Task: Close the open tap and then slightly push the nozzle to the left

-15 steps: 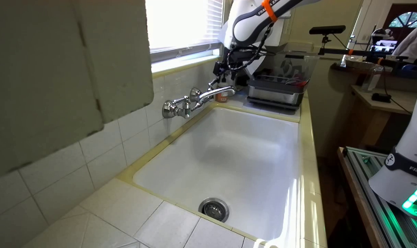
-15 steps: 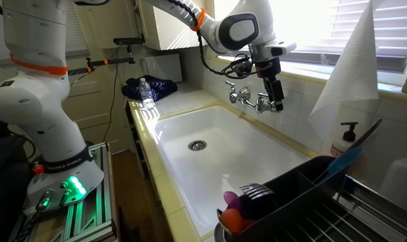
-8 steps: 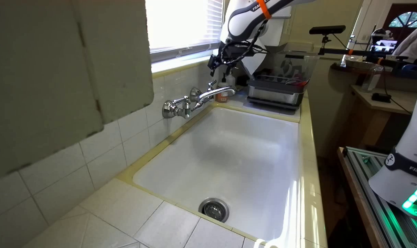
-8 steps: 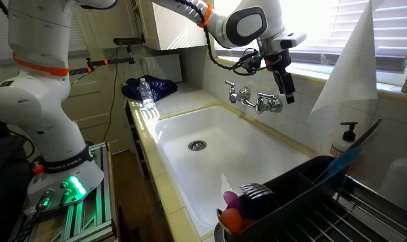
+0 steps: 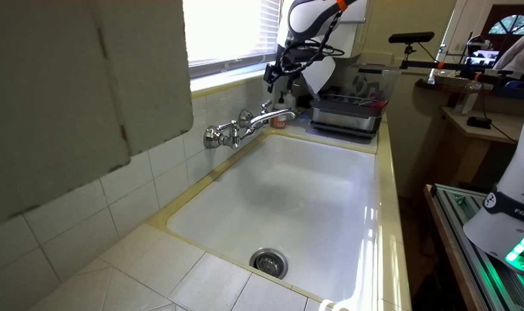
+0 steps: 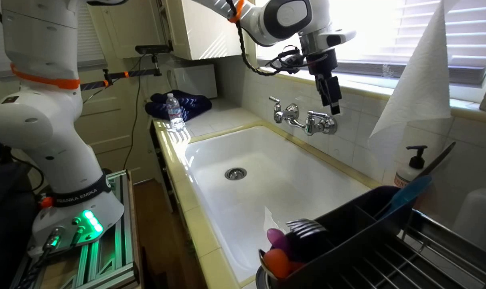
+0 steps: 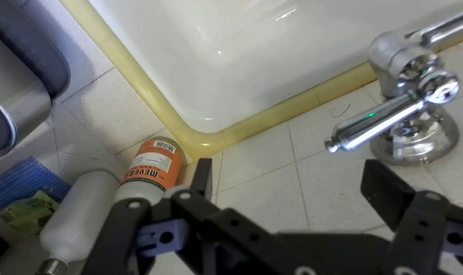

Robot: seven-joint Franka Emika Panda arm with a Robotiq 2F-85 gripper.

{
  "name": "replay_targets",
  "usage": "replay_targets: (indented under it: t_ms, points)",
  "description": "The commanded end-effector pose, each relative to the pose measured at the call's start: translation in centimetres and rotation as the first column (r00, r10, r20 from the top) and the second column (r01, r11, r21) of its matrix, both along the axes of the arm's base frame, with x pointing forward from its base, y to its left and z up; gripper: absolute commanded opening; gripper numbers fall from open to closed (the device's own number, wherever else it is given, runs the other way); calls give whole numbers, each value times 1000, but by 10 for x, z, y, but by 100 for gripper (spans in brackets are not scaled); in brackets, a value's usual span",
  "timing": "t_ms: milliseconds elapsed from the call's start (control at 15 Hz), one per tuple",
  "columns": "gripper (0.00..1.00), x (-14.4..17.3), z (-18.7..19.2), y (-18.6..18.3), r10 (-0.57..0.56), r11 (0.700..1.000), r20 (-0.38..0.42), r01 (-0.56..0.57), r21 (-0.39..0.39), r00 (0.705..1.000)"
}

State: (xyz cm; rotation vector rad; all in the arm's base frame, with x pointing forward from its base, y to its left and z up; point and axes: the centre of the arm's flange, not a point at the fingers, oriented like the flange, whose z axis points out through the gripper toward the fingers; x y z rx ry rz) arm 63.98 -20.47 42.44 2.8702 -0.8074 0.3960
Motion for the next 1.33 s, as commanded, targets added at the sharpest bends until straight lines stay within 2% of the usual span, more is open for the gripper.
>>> replay_targets:
  t_ms: [0,200,400,533,733,933,1067,1267]
  points:
    - [100,-43,22,30,47,999,-81,-45,18,996]
    - [100,-65,26,53,174,983,-98,-167,73,980]
    - [100,-78,18,77,335,939,-89,-324,117,938]
    - [100,-84,7,89,436,895,-88,-421,148,896]
    - [100,-91,-13,97,579,810,-107,-556,186,808]
    - [100,-95,-29,100,667,744,-130,-643,183,734]
    - [100,-96,-35,101,700,714,-123,-680,167,704]
    - [100,-94,-39,104,733,680,-98,-722,129,673]
